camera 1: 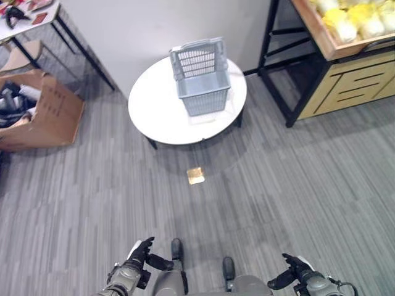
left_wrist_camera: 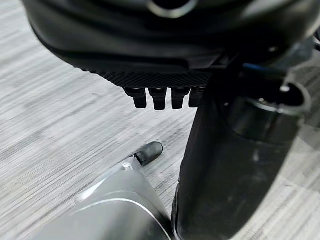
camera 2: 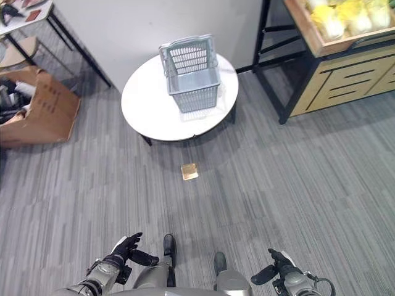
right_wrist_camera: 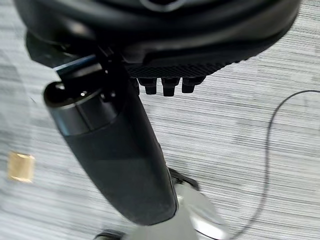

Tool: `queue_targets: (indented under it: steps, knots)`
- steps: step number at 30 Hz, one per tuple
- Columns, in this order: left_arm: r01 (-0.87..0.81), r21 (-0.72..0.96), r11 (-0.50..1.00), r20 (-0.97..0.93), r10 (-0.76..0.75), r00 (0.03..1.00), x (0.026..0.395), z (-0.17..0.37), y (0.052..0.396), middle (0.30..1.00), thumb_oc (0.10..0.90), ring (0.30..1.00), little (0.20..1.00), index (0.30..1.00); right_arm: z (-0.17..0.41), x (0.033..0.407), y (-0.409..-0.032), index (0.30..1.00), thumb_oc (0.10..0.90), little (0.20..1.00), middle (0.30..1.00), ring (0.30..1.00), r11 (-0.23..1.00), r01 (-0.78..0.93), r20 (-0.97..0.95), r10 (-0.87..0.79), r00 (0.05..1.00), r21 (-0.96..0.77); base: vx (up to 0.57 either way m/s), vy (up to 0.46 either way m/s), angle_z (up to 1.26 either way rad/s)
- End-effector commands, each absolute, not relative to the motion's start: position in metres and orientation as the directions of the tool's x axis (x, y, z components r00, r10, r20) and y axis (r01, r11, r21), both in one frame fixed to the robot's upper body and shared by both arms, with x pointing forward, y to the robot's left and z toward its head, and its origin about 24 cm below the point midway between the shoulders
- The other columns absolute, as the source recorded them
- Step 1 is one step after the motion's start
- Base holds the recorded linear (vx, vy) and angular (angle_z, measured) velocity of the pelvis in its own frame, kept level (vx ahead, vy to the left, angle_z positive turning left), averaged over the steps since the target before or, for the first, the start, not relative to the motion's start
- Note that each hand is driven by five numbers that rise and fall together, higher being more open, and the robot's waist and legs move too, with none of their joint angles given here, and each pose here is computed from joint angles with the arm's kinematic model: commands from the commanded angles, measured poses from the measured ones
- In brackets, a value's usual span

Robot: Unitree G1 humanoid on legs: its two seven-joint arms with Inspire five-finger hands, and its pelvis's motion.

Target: Get the vegetables into the basket

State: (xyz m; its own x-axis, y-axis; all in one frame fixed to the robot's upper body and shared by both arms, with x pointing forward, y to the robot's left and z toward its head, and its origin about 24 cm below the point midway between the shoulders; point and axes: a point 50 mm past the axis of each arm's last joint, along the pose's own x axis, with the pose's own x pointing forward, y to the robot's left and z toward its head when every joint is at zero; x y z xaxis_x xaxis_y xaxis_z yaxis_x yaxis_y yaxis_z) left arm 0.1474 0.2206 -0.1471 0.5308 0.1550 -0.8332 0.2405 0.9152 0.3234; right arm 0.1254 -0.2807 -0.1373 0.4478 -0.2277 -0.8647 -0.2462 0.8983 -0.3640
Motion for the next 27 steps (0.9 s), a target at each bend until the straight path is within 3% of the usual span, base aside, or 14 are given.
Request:
queue_targets:
  steps: [1,13,26,27]
  knots:
    - [0.340,0.376,0.862,-0.890,0.234,0.391,0.100,-0.157,0.243,1.000,0.900,1.000,1.000,1.000,-0.142,0.117,-0.273,1.000,0.900,1.000,1.000,1.000,0.901,-0.265,-0.872,-0.201,0.446,-0.343,0.32,0.359,-0.82]
    - [0.283,0.426,0.859,-0.845,0.267,0.464,0.122,-0.146,0.260,1.000,0.900,1.000,1.000,1.000,-0.144,0.132,-0.249,1.000,0.900,1.000,1.000,1.000,0.901,-0.302,-0.865,-0.137,0.483,-0.311,0.09,0.229,-0.02]
    - [0.268,0.402,0.875,-0.853,0.252,0.457,0.123,-0.148,0.253,1.000,0.900,1.000,1.000,1.000,-0.142,0.138,-0.246,1.000,0.900,1.000,1.000,1.000,0.898,-0.314,-0.858,-0.120,0.500,-0.309,0.18,-0.081,0.23]
    - [0.271,0.376,0.886,-0.874,0.241,0.423,0.111,-0.153,0.248,1.000,0.900,1.000,1.000,1.000,-0.142,0.134,-0.252,1.000,0.900,1.000,1.000,1.000,0.890,-0.327,-0.864,-0.127,0.488,-0.316,0.35,-0.451,0.02]
